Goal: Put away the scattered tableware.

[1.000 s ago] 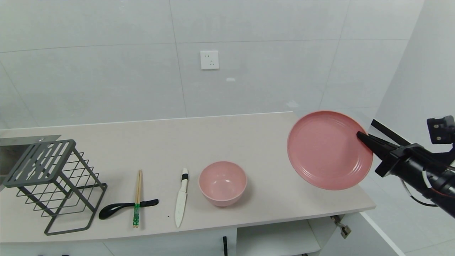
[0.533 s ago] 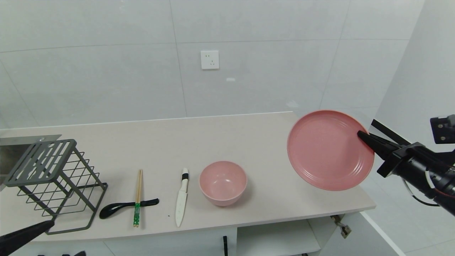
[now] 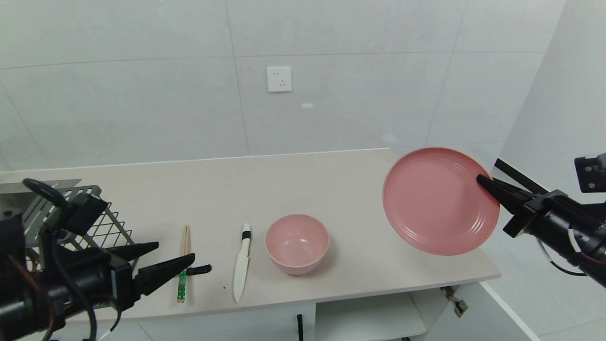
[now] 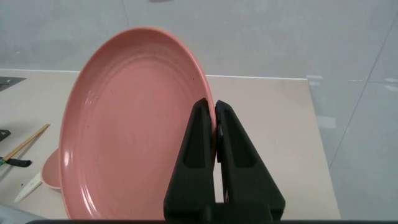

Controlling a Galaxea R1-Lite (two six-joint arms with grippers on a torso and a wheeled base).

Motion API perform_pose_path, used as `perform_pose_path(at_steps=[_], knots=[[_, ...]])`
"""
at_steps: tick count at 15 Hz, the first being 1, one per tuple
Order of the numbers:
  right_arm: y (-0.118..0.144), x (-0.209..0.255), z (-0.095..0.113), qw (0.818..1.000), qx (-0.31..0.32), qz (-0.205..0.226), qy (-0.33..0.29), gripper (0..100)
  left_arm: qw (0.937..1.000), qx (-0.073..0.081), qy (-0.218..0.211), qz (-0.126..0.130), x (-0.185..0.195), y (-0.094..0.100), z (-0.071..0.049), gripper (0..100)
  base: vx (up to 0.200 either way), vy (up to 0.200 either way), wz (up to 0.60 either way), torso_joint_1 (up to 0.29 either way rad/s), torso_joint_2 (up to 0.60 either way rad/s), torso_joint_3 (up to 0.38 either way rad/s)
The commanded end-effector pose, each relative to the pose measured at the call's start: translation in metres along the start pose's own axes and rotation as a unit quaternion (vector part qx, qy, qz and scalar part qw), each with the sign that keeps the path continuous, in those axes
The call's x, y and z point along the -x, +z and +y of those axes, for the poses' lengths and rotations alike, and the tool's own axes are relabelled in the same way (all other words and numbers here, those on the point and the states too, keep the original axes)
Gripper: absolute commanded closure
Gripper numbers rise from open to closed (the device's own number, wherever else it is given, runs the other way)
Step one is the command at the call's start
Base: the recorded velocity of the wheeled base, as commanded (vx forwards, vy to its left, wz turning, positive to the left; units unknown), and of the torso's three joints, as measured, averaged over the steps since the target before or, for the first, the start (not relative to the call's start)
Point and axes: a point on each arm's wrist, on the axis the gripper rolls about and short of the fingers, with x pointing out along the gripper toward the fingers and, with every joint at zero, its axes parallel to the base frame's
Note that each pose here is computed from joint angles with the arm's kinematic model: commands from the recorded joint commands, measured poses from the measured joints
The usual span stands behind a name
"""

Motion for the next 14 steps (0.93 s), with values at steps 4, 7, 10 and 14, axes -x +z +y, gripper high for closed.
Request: perform_pose_path(at_steps=[4, 7, 10, 14], knots=[[-0.002, 0.001, 0.001, 1.0, -0.001, 0.004, 0.001, 100, 0.9955, 0.082, 0.014, 0.046, -0.051, 0.008, -0.011, 0, 0.0, 0.0, 0.0, 0.0, 0.0, 0.0], [-0.002, 0.001, 0.001, 1.0, 0.0, 0.005, 0.001, 100, 0.9952, 0.076, 0.002, 0.062, -0.076, 0.014, -0.018, 0, 0.0, 0.0, 0.0, 0.0, 0.0, 0.0], [-0.002, 0.001, 0.001, 1.0, 0.001, 0.005, 0.001, 100, 0.9947, 0.072, 0.004, 0.073, -0.099, 0.018, -0.019, 0, 0.0, 0.0, 0.0, 0.0, 0.0, 0.0], [-0.002, 0.003, 0.002, 1.0, 0.0, 0.005, 0.001, 100, 0.9946, 0.064, 0.03, 0.075, -0.13, 0.021, -0.02, 0, 0.0, 0.0, 0.0, 0.0, 0.0, 0.0]])
